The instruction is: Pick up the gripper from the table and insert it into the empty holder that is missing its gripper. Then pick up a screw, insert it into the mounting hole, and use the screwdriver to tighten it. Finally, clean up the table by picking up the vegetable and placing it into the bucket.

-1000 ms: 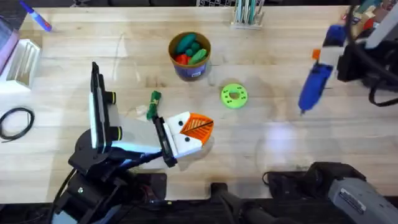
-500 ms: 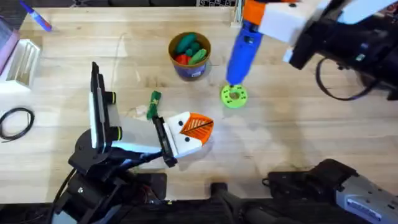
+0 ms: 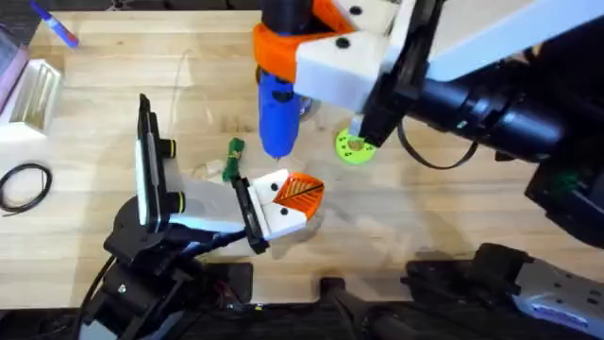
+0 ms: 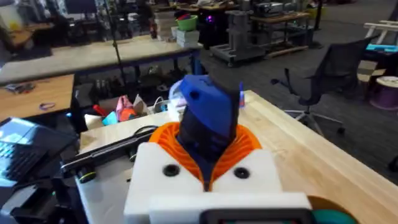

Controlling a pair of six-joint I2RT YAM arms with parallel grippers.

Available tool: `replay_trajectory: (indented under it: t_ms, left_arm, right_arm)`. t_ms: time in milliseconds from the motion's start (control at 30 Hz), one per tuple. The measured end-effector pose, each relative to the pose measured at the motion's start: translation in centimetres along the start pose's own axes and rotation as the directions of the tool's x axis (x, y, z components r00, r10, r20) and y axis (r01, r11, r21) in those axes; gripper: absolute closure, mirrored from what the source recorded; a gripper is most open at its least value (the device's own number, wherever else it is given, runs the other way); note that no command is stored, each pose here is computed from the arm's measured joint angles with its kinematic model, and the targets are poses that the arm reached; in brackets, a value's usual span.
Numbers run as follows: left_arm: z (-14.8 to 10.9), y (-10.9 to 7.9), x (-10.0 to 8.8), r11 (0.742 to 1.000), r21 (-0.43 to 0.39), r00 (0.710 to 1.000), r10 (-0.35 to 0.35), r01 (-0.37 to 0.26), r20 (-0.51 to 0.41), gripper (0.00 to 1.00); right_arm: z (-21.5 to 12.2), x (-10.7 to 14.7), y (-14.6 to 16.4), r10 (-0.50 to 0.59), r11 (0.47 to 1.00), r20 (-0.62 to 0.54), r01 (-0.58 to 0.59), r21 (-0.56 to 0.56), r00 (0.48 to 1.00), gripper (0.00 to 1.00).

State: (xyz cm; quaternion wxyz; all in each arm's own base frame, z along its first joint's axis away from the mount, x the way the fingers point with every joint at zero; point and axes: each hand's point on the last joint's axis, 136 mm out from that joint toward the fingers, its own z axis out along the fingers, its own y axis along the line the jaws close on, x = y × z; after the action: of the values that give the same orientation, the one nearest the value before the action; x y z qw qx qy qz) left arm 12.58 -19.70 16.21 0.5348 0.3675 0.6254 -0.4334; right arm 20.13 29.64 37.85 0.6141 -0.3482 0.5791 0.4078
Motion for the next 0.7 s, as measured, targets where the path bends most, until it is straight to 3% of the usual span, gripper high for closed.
replay_trajectory:
  t_ms: [700]
  left_arm:
    - [0.0, 0.0, 0.0, 1.0, 0.0, 1.0, 0.0, 0.0, 0.0, 0.991]
  right_arm:
    - [1.0, 2.4, 1.8, 0.017, 0.994, -0.074, -0.024, -0.104, 0.997, 0.979]
